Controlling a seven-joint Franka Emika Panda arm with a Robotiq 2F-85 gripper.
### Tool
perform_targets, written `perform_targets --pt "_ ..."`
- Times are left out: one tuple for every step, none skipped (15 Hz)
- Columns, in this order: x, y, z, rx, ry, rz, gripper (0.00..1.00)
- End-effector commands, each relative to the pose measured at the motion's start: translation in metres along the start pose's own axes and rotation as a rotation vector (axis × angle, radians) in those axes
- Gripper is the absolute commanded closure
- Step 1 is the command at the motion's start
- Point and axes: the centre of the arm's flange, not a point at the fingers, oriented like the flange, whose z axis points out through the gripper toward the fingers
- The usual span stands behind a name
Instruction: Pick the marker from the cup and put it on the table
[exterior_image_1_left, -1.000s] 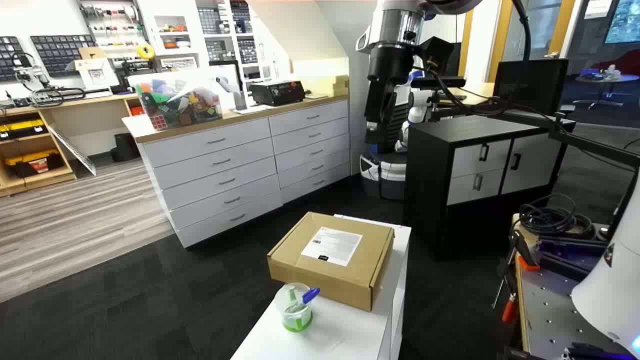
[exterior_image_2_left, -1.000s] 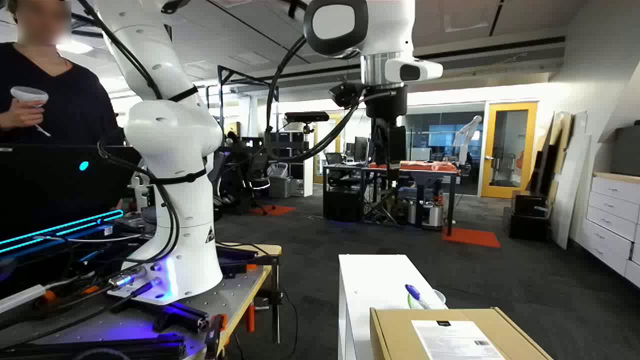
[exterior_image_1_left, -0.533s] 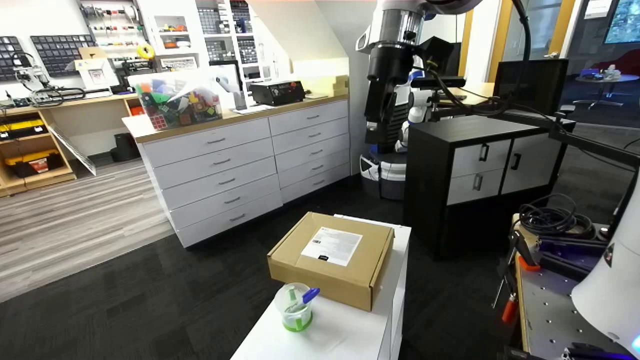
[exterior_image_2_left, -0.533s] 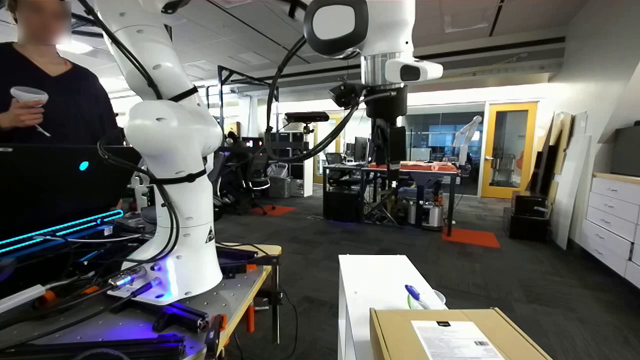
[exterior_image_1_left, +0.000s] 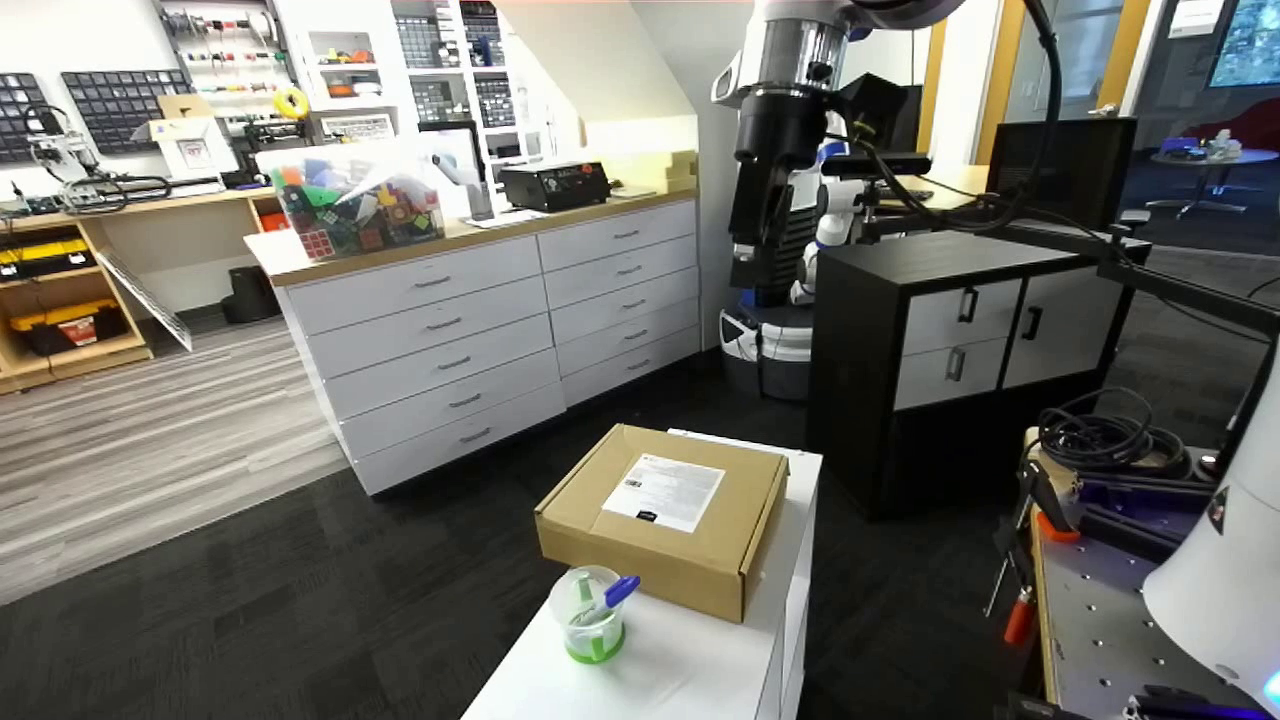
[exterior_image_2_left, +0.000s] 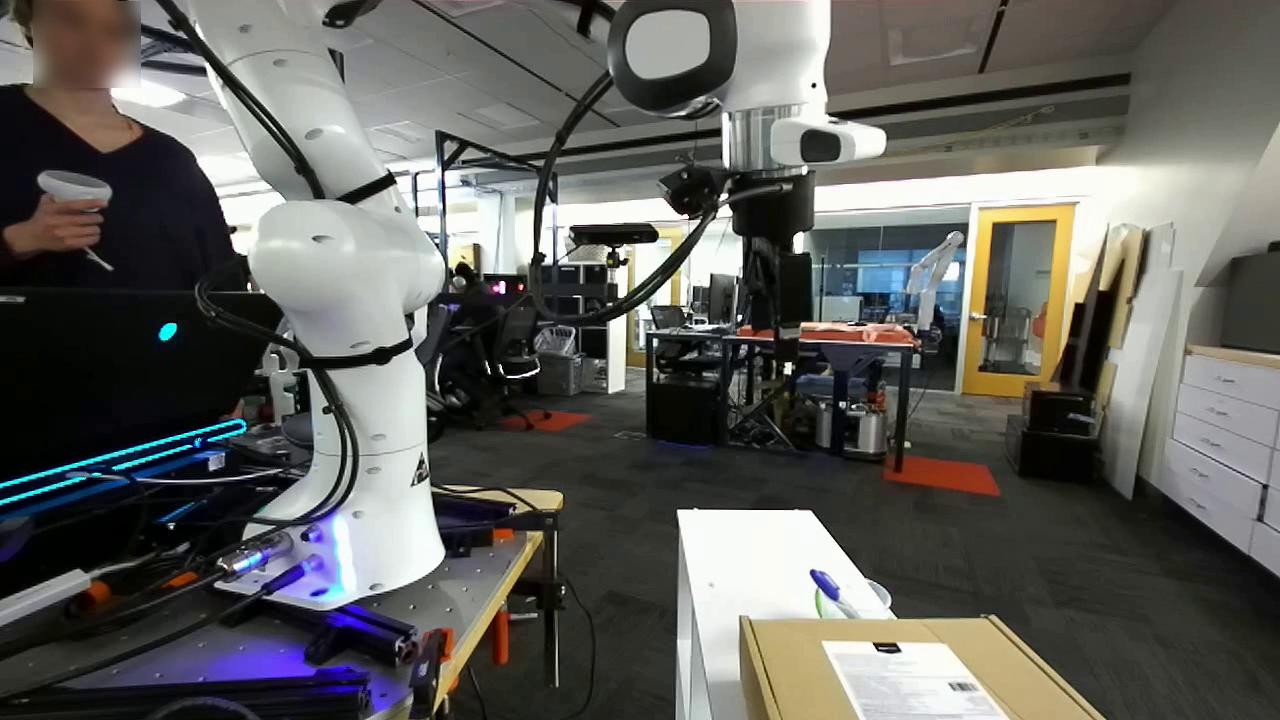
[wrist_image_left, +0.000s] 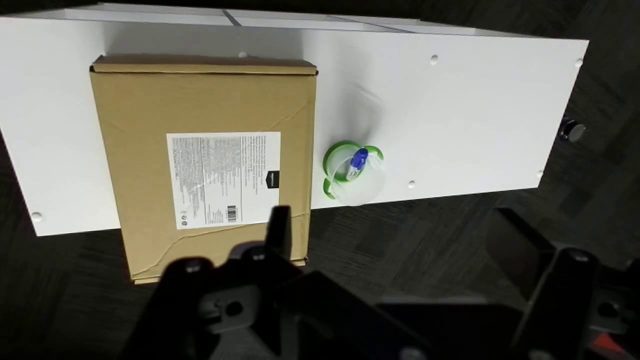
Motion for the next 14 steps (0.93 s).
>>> perform_targets --pt "0.000 0.000 0.000 0.000 0.000 0.000 0.00" --pt "0.000 0.000 0.000 0.000 0.000 0.000 0.00" --pt "0.004 -0.001 0.001 0.006 0.009 -0.006 0.00" --pt "0.007 -0.002 0.003 0.002 0.015 -0.008 0.00" --pt "0.011 -0.004 0.007 0.000 0.019 -0.013 0.00" --pt "0.013 -0.007 0.009 0.001 0.023 -0.019 0.00" --pt "0.016 -0.010 0.014 0.002 0.027 -0.027 0.00" --pt "0.018 -0.013 0.018 -0.001 0.028 -0.032 0.00" --pt "0.021 -0.016 0.025 -0.002 0.029 -0.041 0.00" --pt "0.024 -0.018 0.031 -0.001 0.028 -0.051 0.00" --pt "0.027 -0.021 0.038 -0.002 0.025 -0.059 0.00" --pt "0.029 -0.025 0.043 -0.005 0.023 -0.067 0.00" --pt "0.032 -0.029 0.051 -0.009 0.017 -0.077 0.00" --pt "0.035 -0.032 0.057 -0.010 0.013 -0.087 0.00"
